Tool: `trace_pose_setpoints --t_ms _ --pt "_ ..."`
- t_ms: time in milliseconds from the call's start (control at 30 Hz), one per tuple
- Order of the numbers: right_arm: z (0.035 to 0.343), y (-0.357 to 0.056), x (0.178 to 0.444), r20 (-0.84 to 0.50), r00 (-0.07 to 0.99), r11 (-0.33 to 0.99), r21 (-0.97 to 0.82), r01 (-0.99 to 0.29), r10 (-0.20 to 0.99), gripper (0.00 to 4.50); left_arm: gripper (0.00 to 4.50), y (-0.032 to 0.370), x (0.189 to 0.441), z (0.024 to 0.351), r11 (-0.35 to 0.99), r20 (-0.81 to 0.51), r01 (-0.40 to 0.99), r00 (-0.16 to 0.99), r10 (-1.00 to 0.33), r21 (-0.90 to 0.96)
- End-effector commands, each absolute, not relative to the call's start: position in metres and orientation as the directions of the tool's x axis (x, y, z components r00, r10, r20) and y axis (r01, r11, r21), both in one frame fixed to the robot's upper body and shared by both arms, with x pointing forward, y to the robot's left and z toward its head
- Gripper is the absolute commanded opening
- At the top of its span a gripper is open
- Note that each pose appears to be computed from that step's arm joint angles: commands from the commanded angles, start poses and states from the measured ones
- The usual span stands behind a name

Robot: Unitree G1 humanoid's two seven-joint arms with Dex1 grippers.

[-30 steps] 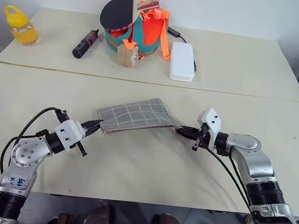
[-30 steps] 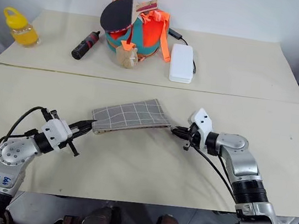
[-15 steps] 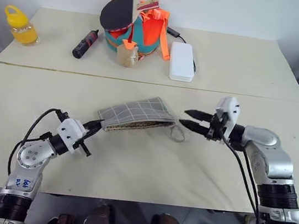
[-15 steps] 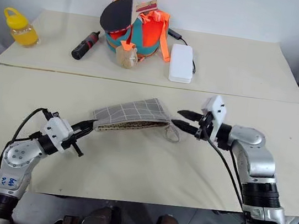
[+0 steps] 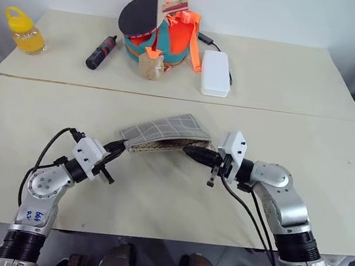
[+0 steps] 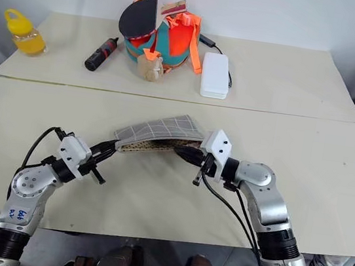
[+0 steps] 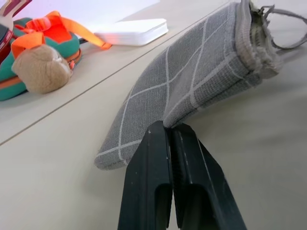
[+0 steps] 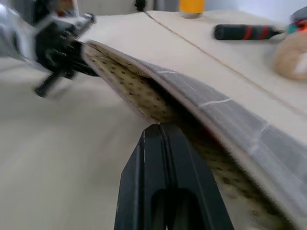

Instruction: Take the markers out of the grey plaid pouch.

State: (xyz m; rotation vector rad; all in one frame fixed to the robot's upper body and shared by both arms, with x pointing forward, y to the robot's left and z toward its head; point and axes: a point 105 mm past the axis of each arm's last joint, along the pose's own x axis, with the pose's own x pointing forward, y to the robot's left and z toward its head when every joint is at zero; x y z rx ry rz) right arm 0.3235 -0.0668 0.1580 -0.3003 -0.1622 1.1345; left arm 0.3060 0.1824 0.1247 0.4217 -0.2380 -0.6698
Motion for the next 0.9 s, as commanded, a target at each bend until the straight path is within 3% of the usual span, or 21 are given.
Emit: trace_pose_setpoints --t_ms 33,233,367,467,533,633,900 --pt "0.159 -0.063 0.332 0.013 0.457 0.428 -0.378 -0.821 0.889 0.02 0.00 0.174 0.302 0.137 0.690 0.118 0.540 0.740 -0.662 0.482" --pt "0.151 -0.059 0.340 -0.048 0.486 0.406 -0.483 -0.776 0.872 0.02 0.00 0.164 0.301 0.137 0.685 0.126 0.551 0.729 -0.673 0.476" --pt "0.158 -0.057 0.351 -0.120 0.531 0.264 -0.764 -0.589 0.839 0.02 0.00 0.155 0.301 0.141 0.674 0.137 0.564 0.710 -0.691 0.476" --pt "0.166 -0.057 0.358 -0.062 0.558 0.281 -0.815 -0.507 0.828 0.02 0.00 0.150 0.302 0.143 0.667 0.141 0.573 0.699 -0.701 0.476" --pt "0.160 -0.059 0.360 -0.102 0.559 0.210 -0.860 -0.465 0.823 0.02 0.00 0.144 0.303 0.145 0.661 0.150 0.583 0.686 -0.712 0.473" --pt "0.158 -0.059 0.359 -0.127 0.545 0.155 -0.883 -0.442 0.829 0.63 0.00 0.137 0.304 0.148 0.652 0.158 0.595 0.670 -0.726 0.471" --pt "0.156 -0.063 0.363 -0.151 0.565 0.115 -0.906 -0.407 0.811 3.44 0.00 0.134 0.305 0.149 0.649 0.162 0.604 0.662 -0.732 0.464"
